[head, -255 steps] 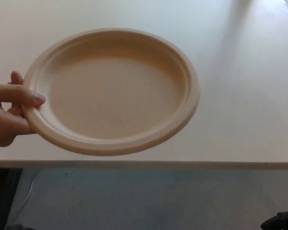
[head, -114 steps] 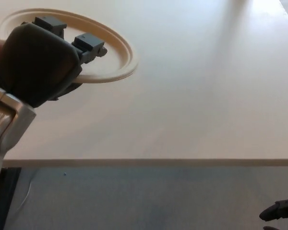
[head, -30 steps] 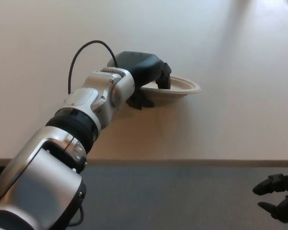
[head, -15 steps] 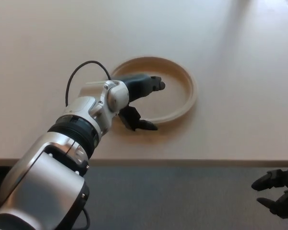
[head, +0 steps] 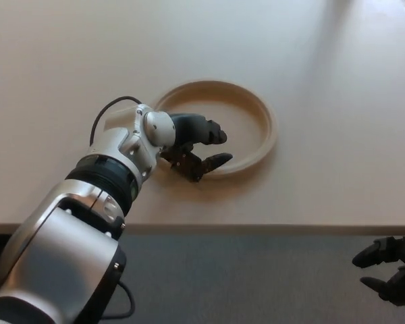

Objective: A person passes a plate to the robot and the robot grabs it with its left hand and places it at the centre of the table infront of it

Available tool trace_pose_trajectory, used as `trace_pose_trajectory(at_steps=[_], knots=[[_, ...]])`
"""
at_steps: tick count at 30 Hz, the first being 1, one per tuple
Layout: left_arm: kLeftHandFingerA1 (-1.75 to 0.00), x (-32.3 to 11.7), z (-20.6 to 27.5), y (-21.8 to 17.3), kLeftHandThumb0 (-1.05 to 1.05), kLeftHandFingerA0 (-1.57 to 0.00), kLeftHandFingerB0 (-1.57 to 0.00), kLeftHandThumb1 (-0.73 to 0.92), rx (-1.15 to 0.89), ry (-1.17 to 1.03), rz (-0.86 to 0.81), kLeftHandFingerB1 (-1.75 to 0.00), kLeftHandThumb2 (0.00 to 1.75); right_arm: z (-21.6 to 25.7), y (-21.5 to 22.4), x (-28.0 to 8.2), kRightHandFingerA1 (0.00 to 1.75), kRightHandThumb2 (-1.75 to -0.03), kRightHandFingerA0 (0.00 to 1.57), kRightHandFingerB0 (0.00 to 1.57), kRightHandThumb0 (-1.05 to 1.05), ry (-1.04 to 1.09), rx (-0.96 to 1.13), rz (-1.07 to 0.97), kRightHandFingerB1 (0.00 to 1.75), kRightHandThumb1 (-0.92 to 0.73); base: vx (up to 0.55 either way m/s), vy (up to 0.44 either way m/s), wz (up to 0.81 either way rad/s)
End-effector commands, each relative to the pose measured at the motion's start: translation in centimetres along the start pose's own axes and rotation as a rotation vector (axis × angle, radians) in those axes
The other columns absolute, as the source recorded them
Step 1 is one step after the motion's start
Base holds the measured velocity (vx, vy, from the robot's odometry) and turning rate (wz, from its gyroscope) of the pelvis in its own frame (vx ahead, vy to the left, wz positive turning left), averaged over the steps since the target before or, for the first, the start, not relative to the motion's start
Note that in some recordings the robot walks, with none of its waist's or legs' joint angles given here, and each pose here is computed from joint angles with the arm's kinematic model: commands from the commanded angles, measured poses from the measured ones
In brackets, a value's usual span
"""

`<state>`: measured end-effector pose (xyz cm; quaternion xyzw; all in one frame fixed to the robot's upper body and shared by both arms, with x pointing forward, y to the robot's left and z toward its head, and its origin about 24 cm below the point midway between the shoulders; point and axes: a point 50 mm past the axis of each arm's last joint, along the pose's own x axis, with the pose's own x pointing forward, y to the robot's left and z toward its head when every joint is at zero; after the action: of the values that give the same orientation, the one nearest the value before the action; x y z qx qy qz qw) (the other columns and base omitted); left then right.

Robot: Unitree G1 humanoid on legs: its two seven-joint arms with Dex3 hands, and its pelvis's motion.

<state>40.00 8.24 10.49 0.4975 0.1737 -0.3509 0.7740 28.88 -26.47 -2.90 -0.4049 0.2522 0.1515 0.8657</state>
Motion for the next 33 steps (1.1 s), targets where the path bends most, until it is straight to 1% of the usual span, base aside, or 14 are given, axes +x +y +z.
trace_pose_trajectory(at_steps=[1, 3, 4, 12, 13, 14, 17, 19, 22, 23, 24, 25, 26, 33], knots=[[-0.11, -1.9, 1.5, 3.2, -0.95, 0.0, 0.0, 0.77, 0.079, -0.069, 0.091, -0.08, 1.21, -0.4, -0.7, -0.3, 0.66, -0.58, 0.73, 0.57, -0.56, 0.017, 0.0, 0.004, 0.53, -0.64, 0.0, 0.0, 0.0], [-0.03, -3.7, 2.6, 5.4, -1.05, 0.0, 0.0, 0.82, 0.001, -0.202, 0.168, -0.02, 1.15, -0.4, -0.8, -0.2, 0.65, -0.58, 0.73, 0.57, -0.57, 0.026, -0.015, 0.003, 0.52, -0.64, 0.0, 0.0, 0.0], [-0.11, -4.7, 3.1, 6.3, -0.93, 0.0, 0.0, 0.77, -0.009, -0.253, 0.204, -0.1, 1.16, -0.4, -0.8, -0.2, 0.66, -0.58, 0.73, 0.57, -0.56, 0.028, -0.018, 0.004, 0.53, -0.64, 0.0, 0.0, 0.0], [-0.13, -12.2, 6.6, 10.7, -0.91, 0.0, 0.0, 0.81, 0.159, -0.461, 0.49, -0.1, 1.2, -0.8, -0.4, -0.4, 0.69, -0.59, 0.76, 0.56, -0.58, 0.023, -0.016, 0.008, 0.53, -0.63, 0.0, 0.0, 0.0], [-0.12, -14.1, 7.3, 11.2, -0.92, 0.0, 0.0, 0.92, 0.265, -0.503, 0.566, -0.06, 1.3, -0.7, -0.3, -0.4, 0.68, -0.59, 0.73, 0.56, -0.59, 0.029, -0.025, 0.012, 0.53, -0.63, 0.0, 0.0, 0.0], [-0.12, -15.0, 7.6, 11.3, -0.92, 0.0, 0.0, 0.92, 0.312, -0.52, 0.597, -0.06, 1.3, -0.7, -0.3, -0.4, 0.68, -0.59, 0.73, 0.56, -0.59, 0.031, -0.029, 0.014, 0.53, -0.63, 0.0, 0.0, 0.0], [-0.1, -18.9, 7.8, 11.4, -0.96, 0.0, 0.0, 0.9, 0.273, -0.653, 0.683, -0.05, 1.26, -0.8, -0.4, -0.4, 0.64, -0.59, 0.72, 0.56, -0.58, 0.042, -0.026, 0.017, 0.52, -0.64, 0.0, 0.0, 0.0], [-0.16, -22.0, 7.3, 9.9, -0.95, -0.02, -0.02, 0.81, 0.276, -0.757, 0.778, -0.12, 1.19, -0.9, -0.3, -0.4, 0.65, -0.59, 0.73, 0.57, -0.58, 0.045, -0.022, 0.017, 0.53, -0.64, 0.0, 0.0, 0.0], [-0.2, -23.7, 6.7, 8.3, -0.99, -0.09, -0.08, 0.8, 0.286, -0.78, 0.813, -0.09, 1.16, -1.2, -0.2, -0.5, 0.66, -0.59, 0.73, 0.57, -0.59, 0.051, -0.029, 0.021, 0.53, -0.64, 0.0, 0.0, 0.0], [-0.35, -24.1, 6.3, 7.6, -0.91, -0.07, -0.06, 0.73, 0.256, -0.82, 0.817, -0.17, 1.1, -1.3, -0.1, -0.5, 0.66, -0.59, 0.73, 0.57, -0.6, 0.052, -0.032, 0.026, 0.54, -0.64, 0.0, 0.0, 0.0], [-0.46, -24.7, 5.7, 6.2, -0.85, -0.19, -0.01, 0.68, 0.226, -0.862, 0.834, -0.22, 1.0, -1.5, 0.0, -0.6, 0.66, -0.59, 0.73, 0.57, -0.6, 0.053, -0.033, 0.03, 0.53, -0.64, 0.0, 0.0, 0.0], [-0.46, -25.4, 5.1, 4.8, -0.85, -0.19, -0.01, 0.68, 0.205, -0.891, 0.855, -0.22, 1.0, -1.6, 0.2, -0.7, 0.66, -0.59, 0.73, 0.57, -0.6, 0.054, -0.033, 0.032, 0.53, -0.64, 0.0, 0.0, 0.0], [-0.36, -25.7, 4.7, 4.0, -0.75, -0.28, -0.04, 0.81, 0.208, -0.911, 0.858, -0.2, 0.65, -1.7, 0.2, -0.7, 0.65, -0.59, 0.72, 0.55, -0.59, 0.055, -0.031, 0.034, 0.52, -0.64, 0.0, 0.0, 0.0], [-0.33, -27.7, 2.1, -3.6, -0.75, -0.31, -0.09, 0.83, 0.234, -0.951, 0.793, -0.22, 0.67, -2.6, 1.4, -1.0, 0.66, -0.59, 0.71, 0.5, -0.56, 0.069, 0.035, 0.007, 0.53, -0.65, 0.0, 0.0, 0.0]])
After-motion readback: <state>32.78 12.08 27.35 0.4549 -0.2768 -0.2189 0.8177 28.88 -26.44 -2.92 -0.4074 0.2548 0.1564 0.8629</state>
